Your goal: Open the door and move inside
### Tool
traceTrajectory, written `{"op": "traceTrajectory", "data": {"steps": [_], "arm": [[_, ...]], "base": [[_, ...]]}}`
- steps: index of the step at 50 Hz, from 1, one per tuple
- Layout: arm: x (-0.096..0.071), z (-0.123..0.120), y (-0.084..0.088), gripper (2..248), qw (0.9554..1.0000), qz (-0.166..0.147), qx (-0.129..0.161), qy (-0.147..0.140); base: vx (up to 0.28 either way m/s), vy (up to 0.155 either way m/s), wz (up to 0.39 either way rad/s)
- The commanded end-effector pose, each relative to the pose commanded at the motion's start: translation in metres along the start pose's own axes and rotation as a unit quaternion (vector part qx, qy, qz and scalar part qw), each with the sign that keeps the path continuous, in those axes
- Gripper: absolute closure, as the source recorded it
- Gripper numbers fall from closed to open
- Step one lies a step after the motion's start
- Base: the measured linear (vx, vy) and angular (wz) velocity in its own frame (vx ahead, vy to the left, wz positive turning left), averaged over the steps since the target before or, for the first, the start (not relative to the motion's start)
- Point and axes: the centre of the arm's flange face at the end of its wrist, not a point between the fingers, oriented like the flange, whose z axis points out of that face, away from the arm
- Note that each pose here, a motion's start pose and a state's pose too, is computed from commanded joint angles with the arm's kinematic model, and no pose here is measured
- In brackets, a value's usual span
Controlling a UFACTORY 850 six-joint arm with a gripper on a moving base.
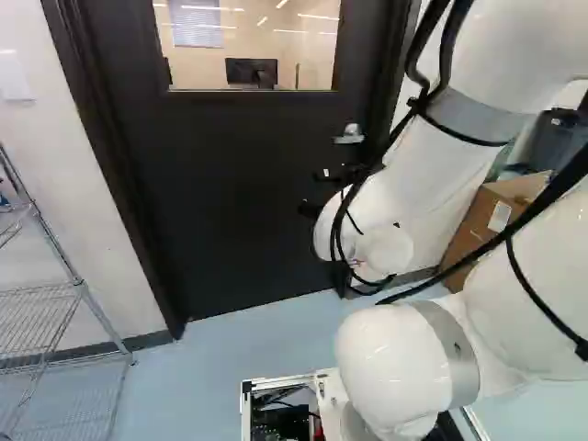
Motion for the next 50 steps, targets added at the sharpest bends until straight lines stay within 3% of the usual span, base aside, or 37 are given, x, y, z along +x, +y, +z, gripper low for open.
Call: {"op": "traceTrajectory", "data": {"steps": [29, 50], "arm": [[0.001, 0.002, 0.000, 3, 1.0000, 0.000, 0.000, 0.000], [0.027, 0.018, 0.000, 3, 0.9998, 0.000, 0.000, 0.022]], "base": [[0.000, 0.000, 0.000], [0.000, 0.000, 0.000]]}}
